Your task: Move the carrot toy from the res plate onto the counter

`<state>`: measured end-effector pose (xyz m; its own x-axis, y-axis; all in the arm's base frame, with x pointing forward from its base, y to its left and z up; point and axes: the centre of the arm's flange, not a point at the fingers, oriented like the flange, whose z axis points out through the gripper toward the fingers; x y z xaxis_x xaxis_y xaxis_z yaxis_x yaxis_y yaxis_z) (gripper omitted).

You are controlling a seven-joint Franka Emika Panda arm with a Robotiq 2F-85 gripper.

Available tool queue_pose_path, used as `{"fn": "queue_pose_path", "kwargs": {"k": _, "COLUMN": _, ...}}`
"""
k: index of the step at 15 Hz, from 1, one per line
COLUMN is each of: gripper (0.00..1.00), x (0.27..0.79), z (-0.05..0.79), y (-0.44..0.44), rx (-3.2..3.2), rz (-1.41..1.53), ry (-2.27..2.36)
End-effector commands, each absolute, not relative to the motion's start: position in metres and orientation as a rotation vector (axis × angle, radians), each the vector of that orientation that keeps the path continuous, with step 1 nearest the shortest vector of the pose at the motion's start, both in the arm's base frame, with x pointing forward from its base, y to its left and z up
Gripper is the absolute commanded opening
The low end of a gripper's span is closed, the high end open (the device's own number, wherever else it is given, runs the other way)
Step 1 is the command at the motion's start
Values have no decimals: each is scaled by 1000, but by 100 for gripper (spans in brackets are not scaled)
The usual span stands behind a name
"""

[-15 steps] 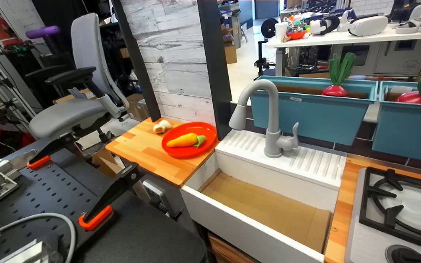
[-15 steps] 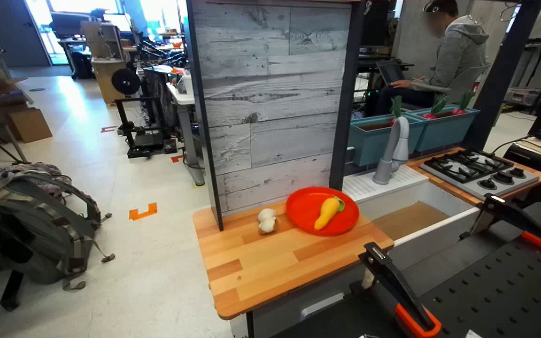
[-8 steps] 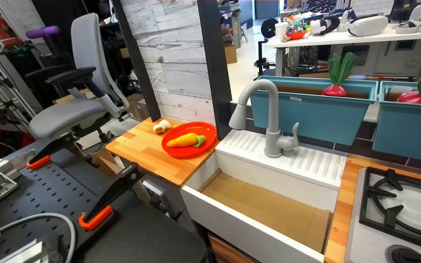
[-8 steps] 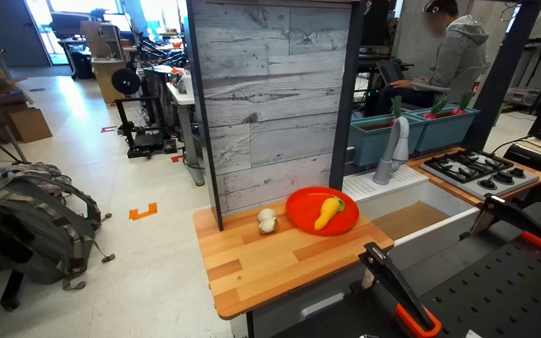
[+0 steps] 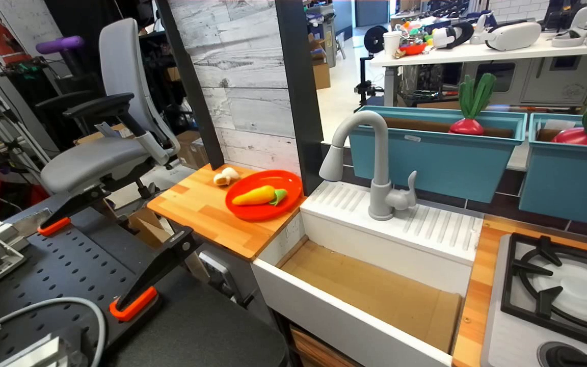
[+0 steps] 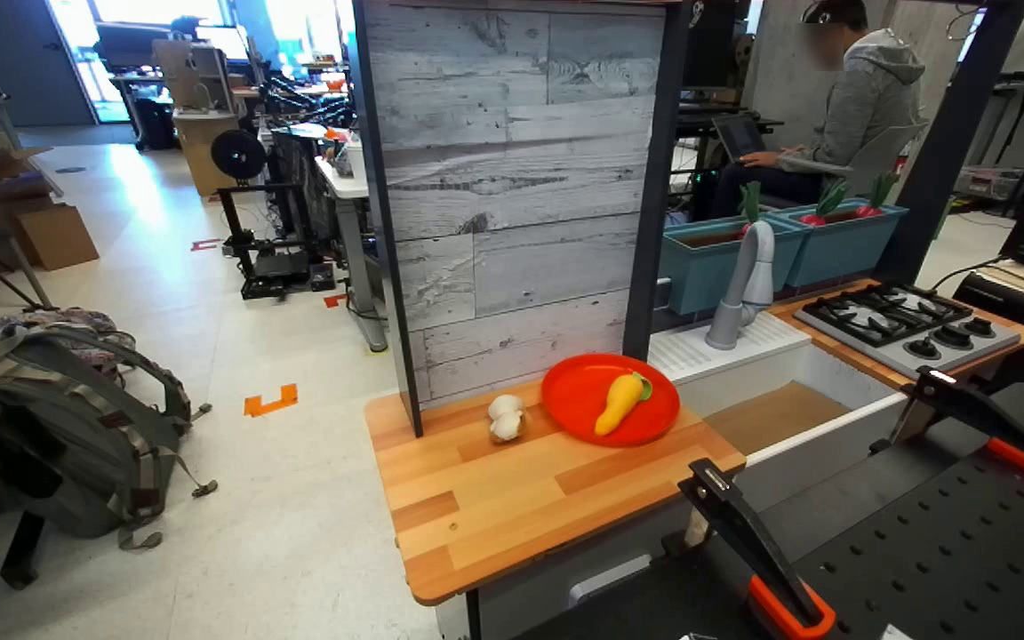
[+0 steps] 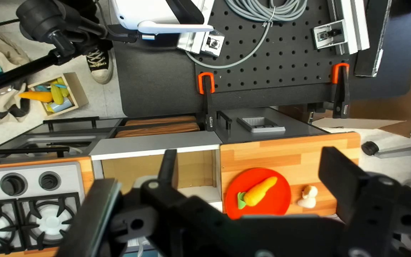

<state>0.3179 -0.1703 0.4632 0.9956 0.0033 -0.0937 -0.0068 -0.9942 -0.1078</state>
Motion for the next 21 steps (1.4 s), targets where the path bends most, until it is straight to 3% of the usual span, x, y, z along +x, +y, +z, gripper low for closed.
{"fn": "queue_pose_path", "kwargs": {"k": 1, "gripper": 100, "x": 318, "z": 463, "y": -170, "rx": -3030, "rz": 143, "ry": 3}}
{"fn": "queue_pose_path", "kwargs": {"k": 17, "gripper": 100, "x": 318, "z": 463, "y": -170, "rx": -3030, "rz": 143, "ry": 3}}
{"fn": "queue_pose_path", "kwargs": {"k": 21, "gripper": 100, "x": 344, "z": 450, "y": -144, "rx": -3038, "rz": 80, "ry": 95}}
